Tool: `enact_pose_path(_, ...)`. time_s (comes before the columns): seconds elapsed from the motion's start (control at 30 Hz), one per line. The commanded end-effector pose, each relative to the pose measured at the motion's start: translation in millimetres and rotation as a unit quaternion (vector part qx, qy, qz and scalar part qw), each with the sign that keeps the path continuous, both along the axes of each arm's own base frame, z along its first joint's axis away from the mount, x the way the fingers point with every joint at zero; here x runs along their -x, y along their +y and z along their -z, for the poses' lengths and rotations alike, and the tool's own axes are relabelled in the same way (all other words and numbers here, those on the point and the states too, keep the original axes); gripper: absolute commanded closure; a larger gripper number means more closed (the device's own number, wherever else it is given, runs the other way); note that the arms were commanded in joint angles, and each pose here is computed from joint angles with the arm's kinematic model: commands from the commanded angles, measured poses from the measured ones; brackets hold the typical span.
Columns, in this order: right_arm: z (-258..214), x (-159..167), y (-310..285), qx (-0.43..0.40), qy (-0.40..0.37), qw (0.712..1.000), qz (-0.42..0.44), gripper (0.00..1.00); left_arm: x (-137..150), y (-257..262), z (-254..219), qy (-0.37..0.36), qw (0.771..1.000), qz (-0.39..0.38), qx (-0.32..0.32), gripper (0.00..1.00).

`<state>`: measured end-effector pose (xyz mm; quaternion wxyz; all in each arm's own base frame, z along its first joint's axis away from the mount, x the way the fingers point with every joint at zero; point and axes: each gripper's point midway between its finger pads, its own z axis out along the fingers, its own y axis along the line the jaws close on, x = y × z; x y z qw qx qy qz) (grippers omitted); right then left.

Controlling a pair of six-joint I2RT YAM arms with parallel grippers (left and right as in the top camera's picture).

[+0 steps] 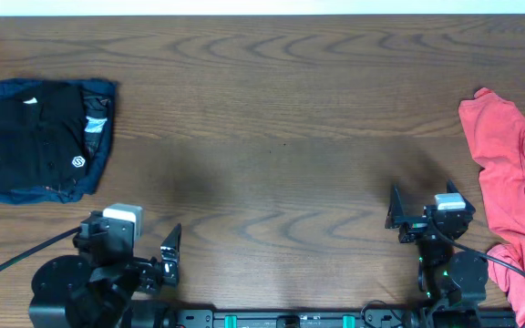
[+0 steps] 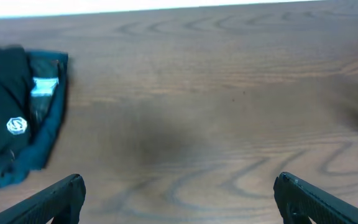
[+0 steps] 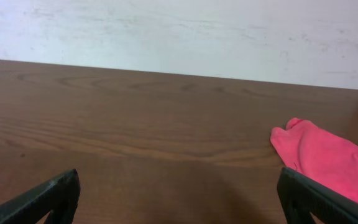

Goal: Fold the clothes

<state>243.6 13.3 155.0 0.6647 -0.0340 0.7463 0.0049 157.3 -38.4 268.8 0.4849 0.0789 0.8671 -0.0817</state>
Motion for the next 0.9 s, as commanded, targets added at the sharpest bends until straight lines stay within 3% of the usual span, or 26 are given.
enact_pose_path(0.0, 1, 0, -1, 0.005, -0.001, 1.000, 0.000, 0.01, -8, 2, 28, -0.006, 0.999, 0.020, -0.047, 0.02)
enact_pose_path(0.23, 1, 0, -1, 0.005, -0.001, 1.000, 0.000, 0.01, -48, -2, 72, -0.133, 0.989, 0.027, -0.056, 0.02)
enact_pose_path(0.5, 1, 0, -1, 0.005, -0.001, 1.000, 0.000, 0.01, -80, -1, 84, -0.263, 0.963, 0.011, -0.054, 0.02)
enact_pose_path(0.73, 1, 0, -1, 0.005, -0.001, 1.000, 0.000, 0.01, -85, 5, 127, -0.219, 0.974, -0.005, -0.059, 0.02)
enact_pose_path(0.87, 1, 0, -1, 0.005, -0.001, 1.000, 0.000, 0.01, -85, 9, 129, -0.215, 0.974, -0.015, -0.063, 0.02)
